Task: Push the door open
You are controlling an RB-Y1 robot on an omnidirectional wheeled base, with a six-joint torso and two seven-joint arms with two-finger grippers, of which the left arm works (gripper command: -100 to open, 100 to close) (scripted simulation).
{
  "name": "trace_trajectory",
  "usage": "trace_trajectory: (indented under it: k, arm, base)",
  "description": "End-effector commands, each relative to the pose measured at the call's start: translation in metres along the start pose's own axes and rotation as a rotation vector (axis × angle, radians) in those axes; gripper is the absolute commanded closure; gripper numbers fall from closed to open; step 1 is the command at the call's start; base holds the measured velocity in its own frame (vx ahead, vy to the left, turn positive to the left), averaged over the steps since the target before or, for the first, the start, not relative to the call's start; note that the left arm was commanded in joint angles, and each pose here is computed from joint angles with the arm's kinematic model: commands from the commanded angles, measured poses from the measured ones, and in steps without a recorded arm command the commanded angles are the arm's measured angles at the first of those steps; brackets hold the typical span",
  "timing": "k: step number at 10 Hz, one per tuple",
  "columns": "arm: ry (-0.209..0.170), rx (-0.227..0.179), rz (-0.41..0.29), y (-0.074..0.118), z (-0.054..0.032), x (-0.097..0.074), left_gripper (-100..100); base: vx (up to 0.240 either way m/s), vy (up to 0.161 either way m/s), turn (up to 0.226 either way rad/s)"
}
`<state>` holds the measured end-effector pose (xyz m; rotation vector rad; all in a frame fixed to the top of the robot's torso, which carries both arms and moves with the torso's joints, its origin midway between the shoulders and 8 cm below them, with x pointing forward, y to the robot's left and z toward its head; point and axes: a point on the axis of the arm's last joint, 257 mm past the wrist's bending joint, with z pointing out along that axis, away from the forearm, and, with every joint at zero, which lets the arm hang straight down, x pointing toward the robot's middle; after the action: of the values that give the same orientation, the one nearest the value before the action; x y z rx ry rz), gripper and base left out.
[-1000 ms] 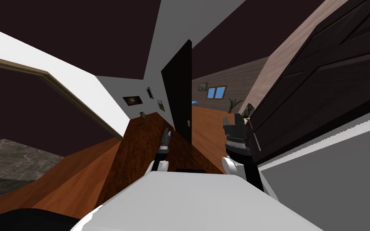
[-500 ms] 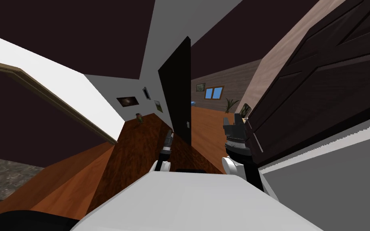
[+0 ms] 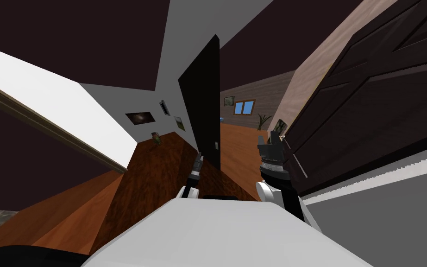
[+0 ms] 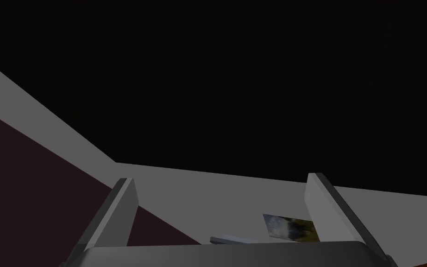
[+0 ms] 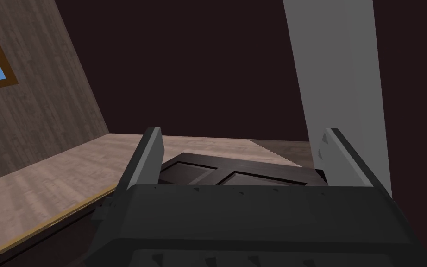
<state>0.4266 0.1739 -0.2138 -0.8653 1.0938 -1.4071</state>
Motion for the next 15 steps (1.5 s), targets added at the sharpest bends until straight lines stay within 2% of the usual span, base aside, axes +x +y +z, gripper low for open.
trace_trajectory:
  k: [1,9,10,14,15]
  arm:
    - [0.02,-0.017,-0.011,0.01,-0.0006,0.009,-100]
    - [0.111,-0.108,-0.058,0.064,-0.0145,0.05,-100]
    - [0.111,-0.108,-0.058,0.064,-0.0145,0.05,-100]
    - [0.153,-0.151,-0.076,0.087,-0.0236,0.068,-100]
    - [0.173,-0.171,-0.084,0.097,-0.0284,0.077,-100]
  base:
    - [0.082,0.062,-0.077]
    - [0.087,0.061,-0.089]
    - [0.059,0.041,-0.035]
    - [0.062,0.052,-0.081]
    - [0.123,0.097,-0.134]
